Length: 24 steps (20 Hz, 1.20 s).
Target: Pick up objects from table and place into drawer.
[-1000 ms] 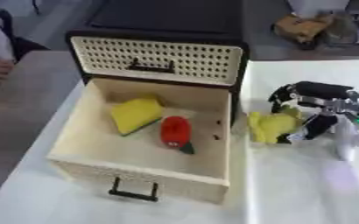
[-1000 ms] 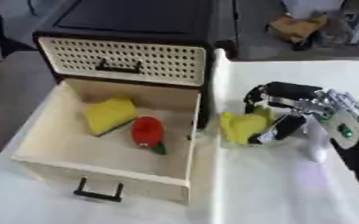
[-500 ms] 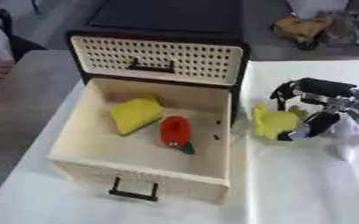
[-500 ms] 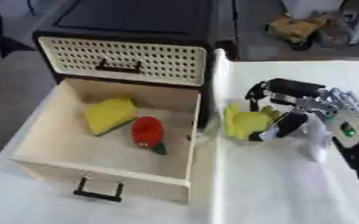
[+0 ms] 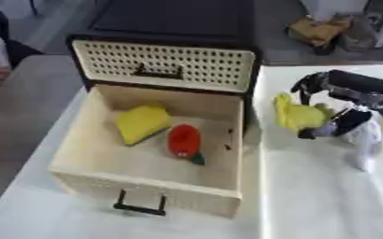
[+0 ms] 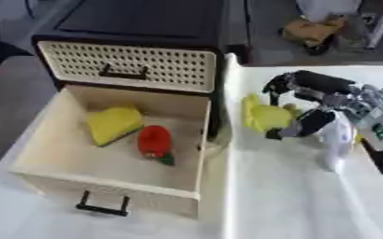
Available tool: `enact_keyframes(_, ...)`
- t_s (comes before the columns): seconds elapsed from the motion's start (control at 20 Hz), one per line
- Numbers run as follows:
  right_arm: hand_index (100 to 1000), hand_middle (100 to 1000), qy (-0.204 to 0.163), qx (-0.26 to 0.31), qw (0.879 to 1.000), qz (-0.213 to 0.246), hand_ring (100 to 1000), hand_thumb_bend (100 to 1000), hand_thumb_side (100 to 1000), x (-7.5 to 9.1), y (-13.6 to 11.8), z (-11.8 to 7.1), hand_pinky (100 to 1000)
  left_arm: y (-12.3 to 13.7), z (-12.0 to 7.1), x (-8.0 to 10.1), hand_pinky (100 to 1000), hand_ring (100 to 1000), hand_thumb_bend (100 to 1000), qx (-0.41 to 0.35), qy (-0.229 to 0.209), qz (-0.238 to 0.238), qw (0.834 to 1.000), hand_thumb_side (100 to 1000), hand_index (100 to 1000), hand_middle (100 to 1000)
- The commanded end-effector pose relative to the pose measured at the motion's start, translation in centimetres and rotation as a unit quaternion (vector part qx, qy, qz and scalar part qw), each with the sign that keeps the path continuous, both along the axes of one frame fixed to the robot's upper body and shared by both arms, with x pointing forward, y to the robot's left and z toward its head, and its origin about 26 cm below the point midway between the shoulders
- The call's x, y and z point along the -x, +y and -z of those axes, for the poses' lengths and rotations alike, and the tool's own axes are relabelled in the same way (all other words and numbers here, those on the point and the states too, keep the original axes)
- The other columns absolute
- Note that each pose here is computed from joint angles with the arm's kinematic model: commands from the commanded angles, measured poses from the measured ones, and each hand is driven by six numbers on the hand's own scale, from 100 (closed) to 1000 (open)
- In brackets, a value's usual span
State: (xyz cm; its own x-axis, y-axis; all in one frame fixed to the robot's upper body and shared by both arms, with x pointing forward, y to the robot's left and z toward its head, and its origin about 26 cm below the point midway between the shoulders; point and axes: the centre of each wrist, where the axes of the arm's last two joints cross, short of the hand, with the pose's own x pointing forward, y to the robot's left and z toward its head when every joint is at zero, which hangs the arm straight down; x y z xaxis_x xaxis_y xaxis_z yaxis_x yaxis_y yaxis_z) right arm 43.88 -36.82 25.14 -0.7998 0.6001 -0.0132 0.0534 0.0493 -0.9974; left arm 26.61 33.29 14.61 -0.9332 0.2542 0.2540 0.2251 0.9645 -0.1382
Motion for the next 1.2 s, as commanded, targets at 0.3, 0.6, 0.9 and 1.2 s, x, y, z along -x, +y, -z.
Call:
enact_keyframes(0.3,475,452,-0.063,0.029,0.993,-0.091,792,552,510,3.1,-0.4,-5.7,731,0.8,-0.9,0.3,940,888,240,-0.011,-0.007,-0.006,1.000,983,1000,809)
enact_keyframes(0.6,481,457,-0.063,-0.001,0.989,-0.133,792,551,530,5.4,3.5,-8.6,725,1.1,-1.2,0.3,939,890,248,-0.011,-0.004,-0.003,1.000,979,1000,812)
enact_keyframes(0.9,479,458,-0.035,-0.033,0.983,-0.175,795,575,535,6.0,7.7,-10.2,727,1.4,-1.4,0.4,939,906,253,-0.011,-0.002,0.006,1.000,976,1000,814)
enact_keyframes(1.2,476,458,0.004,-0.047,0.979,-0.199,802,617,519,4.6,11.2,-10.7,731,1.3,-1.5,0.3,939,911,252,-0.009,0.001,0.015,1.000,978,1000,813)
